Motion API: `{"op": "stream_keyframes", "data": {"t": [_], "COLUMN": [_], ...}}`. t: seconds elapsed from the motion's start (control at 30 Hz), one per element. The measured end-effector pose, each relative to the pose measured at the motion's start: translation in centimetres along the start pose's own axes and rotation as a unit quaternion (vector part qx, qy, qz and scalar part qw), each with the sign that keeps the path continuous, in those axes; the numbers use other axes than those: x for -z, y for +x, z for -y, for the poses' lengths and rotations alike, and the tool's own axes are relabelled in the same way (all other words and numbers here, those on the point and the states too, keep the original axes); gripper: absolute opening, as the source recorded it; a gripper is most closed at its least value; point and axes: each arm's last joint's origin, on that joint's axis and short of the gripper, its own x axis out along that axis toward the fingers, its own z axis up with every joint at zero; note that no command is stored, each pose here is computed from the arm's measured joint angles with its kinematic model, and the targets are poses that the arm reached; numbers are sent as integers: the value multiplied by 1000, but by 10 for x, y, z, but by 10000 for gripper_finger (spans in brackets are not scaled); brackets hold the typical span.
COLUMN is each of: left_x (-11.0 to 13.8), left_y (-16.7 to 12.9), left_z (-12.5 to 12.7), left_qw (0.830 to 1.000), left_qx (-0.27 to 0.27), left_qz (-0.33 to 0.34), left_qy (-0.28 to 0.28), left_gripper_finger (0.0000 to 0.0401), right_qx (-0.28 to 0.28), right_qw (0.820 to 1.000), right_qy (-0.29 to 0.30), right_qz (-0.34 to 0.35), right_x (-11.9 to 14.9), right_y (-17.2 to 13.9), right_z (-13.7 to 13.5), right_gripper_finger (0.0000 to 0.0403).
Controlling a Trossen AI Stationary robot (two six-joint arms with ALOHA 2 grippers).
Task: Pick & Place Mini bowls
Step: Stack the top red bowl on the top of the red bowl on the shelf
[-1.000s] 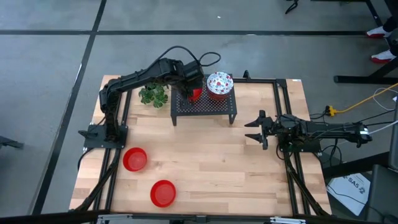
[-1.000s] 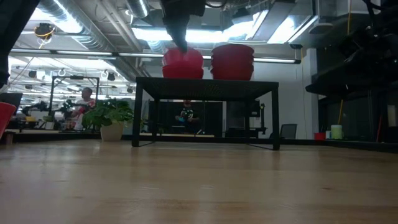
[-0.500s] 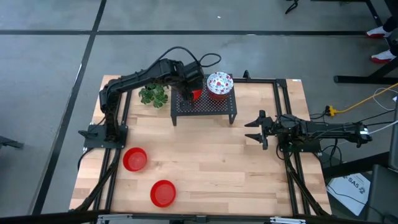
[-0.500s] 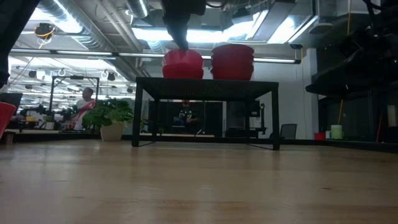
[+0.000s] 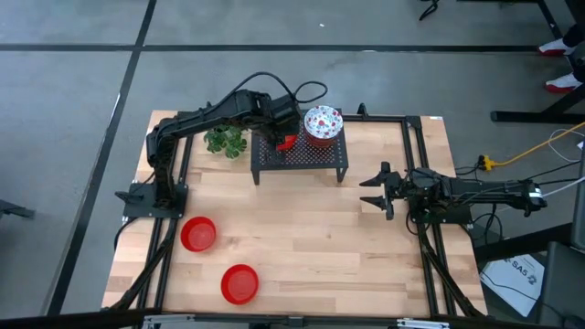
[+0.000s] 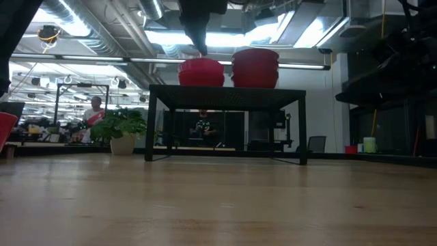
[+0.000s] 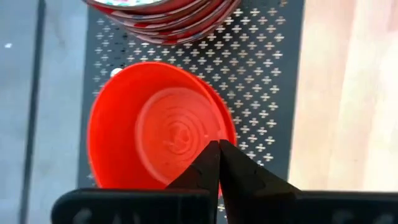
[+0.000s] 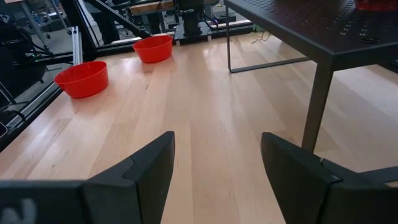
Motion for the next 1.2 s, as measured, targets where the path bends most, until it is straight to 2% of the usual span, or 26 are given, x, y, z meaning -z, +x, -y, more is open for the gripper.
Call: {"op": "stream_keyframes", "data": {"t": [0.13,0.43,0.67,0.87,0.97,1.1,1.2], "left_x": [0,-1,-5,-5,-4,-5,-4], "left_y": [0,0,16,10,-2,-7,-6], "left_z": [1,4,6,6,4,0,-6], "left_qw": [1000,999,999,999,999,999,999], "left_qx": [-12,39,36,53,46,1,20], "left_qz": [-2,7,-15,6,25,33,36], "left_qy": [4,1,12,10,5,3,-4], "left_gripper_finger": [2,2,2,3,2,2,2], "right_qx": [0,0,0,0,0,0,2], "right_qw": [1000,1000,1000,1000,1000,1000,1000], "right_qy": [0,0,-1,0,0,0,1], "right_qz": [0,0,0,0,-1,0,0], "right_x": [0,0,0,0,0,0,0], "right_y": [0,0,0,0,0,0,0], "right_z": [0,0,0,0,0,0,0], "right_gripper_finger": [236,236,236,236,236,236,236]}}
